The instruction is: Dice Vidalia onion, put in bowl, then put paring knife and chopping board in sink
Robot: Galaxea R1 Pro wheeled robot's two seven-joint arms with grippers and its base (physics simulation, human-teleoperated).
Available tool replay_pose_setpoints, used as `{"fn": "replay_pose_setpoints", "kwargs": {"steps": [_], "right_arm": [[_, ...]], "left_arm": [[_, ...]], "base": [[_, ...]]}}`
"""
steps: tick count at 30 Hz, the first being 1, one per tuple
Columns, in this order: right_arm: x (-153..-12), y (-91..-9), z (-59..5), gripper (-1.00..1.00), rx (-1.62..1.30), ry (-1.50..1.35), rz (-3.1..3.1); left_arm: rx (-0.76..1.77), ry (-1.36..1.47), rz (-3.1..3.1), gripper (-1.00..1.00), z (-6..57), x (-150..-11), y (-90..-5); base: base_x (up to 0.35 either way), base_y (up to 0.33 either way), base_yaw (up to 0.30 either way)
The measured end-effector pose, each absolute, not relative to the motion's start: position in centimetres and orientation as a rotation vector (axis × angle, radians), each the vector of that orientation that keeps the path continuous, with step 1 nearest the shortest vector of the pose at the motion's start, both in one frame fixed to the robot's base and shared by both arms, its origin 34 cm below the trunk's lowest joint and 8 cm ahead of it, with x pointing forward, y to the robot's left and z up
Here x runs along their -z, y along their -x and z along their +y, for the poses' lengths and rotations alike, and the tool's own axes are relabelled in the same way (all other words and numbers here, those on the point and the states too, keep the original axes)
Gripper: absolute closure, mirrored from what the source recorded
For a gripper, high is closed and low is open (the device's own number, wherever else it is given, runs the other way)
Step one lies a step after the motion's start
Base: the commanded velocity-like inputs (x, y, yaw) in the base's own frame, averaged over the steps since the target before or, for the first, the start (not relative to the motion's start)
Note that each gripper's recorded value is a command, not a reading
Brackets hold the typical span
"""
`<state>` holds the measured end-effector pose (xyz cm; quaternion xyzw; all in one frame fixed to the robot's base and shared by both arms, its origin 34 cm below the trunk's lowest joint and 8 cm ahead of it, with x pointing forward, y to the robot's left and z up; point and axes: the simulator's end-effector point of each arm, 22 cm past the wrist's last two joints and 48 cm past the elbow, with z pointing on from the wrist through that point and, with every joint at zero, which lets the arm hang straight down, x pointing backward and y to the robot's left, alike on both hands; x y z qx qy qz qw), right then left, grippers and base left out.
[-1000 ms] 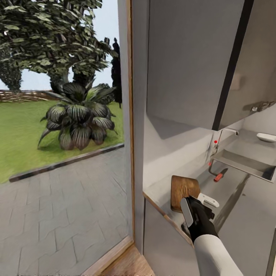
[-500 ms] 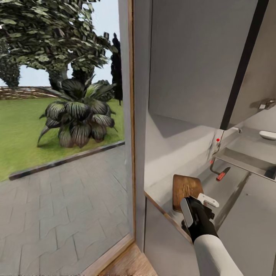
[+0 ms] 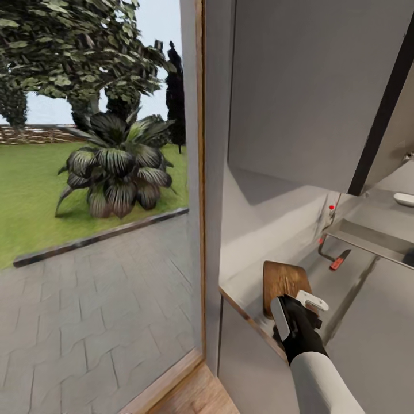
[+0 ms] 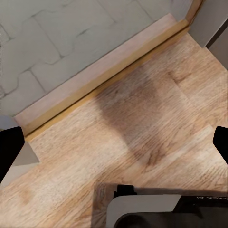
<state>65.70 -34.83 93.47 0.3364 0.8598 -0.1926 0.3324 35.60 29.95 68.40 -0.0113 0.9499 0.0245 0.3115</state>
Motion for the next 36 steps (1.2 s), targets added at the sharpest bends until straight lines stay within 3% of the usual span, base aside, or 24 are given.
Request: {"fn": "replay_pose_setpoints", "kwargs": {"steps": [36], "right_arm": [[-91.5,-65.7,-35.2,-1.00,0.533,-0.874,2.269]], "left_arm": [[-0.066,0.028,2.558,-1.00,30.0,-67.2,-33.9]], "base": [[0.002,0.001,0.000]]}}
